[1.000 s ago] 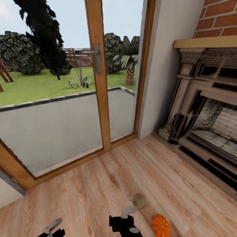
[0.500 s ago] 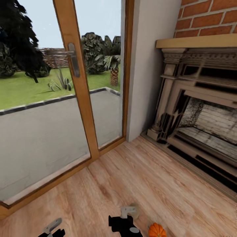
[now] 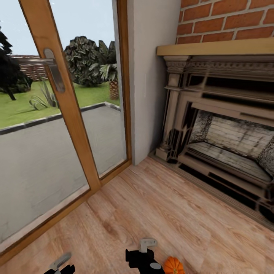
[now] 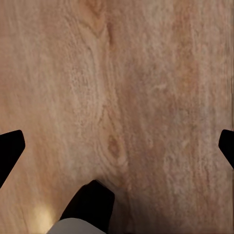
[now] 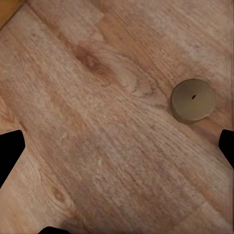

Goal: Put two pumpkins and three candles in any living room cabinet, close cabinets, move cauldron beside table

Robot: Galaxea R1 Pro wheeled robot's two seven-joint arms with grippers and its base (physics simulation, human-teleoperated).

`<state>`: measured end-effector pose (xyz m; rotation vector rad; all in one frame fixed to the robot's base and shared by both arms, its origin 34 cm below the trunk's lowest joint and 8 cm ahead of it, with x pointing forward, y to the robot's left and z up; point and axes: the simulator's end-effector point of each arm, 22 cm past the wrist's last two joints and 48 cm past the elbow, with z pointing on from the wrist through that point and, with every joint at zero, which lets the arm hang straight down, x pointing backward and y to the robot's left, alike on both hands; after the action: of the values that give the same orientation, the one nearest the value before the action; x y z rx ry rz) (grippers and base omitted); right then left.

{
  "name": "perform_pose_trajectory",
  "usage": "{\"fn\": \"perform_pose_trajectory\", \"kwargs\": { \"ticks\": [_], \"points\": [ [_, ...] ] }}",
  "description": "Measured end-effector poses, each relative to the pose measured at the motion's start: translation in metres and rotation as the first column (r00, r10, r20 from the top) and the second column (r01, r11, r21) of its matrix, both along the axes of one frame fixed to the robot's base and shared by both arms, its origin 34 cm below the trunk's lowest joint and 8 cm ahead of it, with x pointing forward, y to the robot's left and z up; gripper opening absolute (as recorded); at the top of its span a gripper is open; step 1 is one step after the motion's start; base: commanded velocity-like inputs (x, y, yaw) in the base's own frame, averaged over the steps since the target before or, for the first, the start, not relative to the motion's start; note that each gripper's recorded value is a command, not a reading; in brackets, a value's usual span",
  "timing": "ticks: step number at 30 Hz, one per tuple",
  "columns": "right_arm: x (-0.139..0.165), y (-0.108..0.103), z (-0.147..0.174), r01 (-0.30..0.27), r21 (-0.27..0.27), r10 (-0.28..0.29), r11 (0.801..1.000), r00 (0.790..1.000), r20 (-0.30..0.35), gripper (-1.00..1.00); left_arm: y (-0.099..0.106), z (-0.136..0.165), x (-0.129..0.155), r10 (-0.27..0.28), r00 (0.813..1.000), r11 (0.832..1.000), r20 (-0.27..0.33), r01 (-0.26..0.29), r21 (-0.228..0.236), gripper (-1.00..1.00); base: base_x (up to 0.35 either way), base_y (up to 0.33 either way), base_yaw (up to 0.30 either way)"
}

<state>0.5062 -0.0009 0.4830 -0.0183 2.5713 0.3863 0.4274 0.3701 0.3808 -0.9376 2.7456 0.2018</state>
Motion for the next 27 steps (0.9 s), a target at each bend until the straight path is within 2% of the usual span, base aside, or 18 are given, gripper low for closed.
{"fn": "perform_pose_trajectory", "kwargs": {
  "ticks": [27],
  "points": [
    [0.0000, 0.0002, 0.0000, 0.001, 0.003, -0.001, 1.000, 1.000, -0.002, 1.00, 0.0001, 0.0000, 0.0000, 0.000, 1.000, 1.000, 0.000, 0.000, 0.000, 1.00, 0.000, 0.000, -0.290]
  ]
}}
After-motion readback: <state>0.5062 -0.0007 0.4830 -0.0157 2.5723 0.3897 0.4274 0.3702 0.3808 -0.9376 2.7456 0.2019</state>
